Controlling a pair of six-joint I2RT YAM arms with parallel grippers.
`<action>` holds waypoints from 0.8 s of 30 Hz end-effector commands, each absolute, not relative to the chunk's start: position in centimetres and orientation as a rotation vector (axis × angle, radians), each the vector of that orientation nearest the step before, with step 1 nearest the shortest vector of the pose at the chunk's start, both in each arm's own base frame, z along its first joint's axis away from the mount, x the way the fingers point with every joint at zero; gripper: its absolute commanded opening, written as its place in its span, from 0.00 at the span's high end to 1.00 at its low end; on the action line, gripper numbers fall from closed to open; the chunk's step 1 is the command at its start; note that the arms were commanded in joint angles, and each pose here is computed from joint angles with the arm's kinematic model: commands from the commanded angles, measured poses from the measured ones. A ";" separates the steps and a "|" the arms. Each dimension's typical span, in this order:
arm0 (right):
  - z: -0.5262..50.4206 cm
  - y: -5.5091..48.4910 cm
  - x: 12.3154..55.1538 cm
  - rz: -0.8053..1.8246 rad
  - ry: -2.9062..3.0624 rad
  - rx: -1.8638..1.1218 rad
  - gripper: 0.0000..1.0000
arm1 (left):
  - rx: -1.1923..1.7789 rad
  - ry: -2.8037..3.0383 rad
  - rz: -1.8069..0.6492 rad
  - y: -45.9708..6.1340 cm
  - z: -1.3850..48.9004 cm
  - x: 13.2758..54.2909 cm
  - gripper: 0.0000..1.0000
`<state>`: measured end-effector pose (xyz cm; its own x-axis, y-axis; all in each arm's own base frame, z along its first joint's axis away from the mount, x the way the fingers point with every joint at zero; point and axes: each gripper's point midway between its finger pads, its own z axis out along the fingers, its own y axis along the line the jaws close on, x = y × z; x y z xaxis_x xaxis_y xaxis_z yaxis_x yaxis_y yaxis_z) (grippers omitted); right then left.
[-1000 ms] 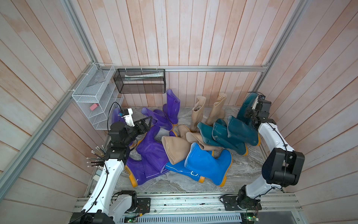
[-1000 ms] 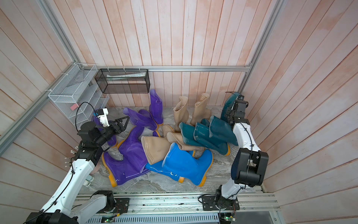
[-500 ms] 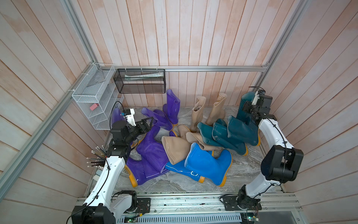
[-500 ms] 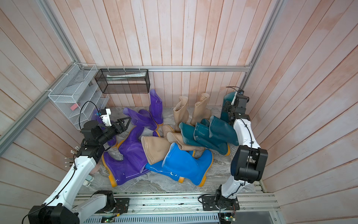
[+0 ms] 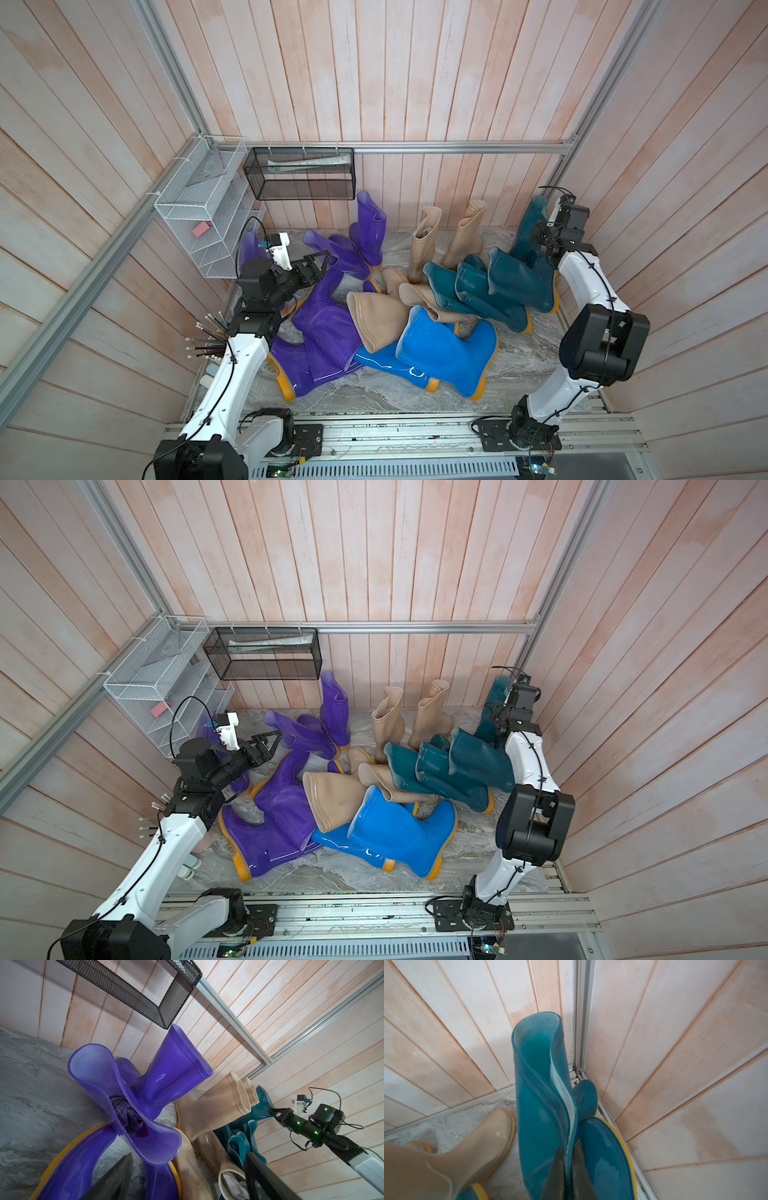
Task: Match and arrange rain boots in pairs
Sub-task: Adjust the rain boot at the corner of the board.
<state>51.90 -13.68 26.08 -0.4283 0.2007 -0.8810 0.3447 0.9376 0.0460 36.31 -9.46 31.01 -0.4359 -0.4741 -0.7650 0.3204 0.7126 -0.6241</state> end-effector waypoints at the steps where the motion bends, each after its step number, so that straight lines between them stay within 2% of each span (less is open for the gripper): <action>1: 24.6 -15.1 51.2 -0.227 2.092 0.398 1.00 | -0.090 1.776 -0.917 -9.7 32.6 36.5 0.14; 3: 24.9 -14.3 50.9 -0.175 2.074 0.394 0.82 | -0.090 1.776 -0.917 -9.7 32.6 36.4 0.14; 7: 26.8 -13.2 49.7 -0.127 1.999 0.415 0.63 | -0.079 1.765 -0.900 -9.6 32.9 36.0 0.14; 17: 30.1 -7.6 45.5 -0.099 1.953 0.388 0.59 | -0.065 1.751 -0.899 -9.7 33.0 35.1 0.13; 24: 28.5 -3.4 42.1 -0.129 2.004 0.314 0.45 | -0.059 1.748 -0.925 -9.9 32.7 34.6 0.13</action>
<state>43.57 -3.62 30.26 -0.3585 0.1774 -0.9165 0.2414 0.9660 0.0926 35.09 -9.65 32.68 -0.3989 -0.4722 -0.7861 0.3655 0.7043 -0.6086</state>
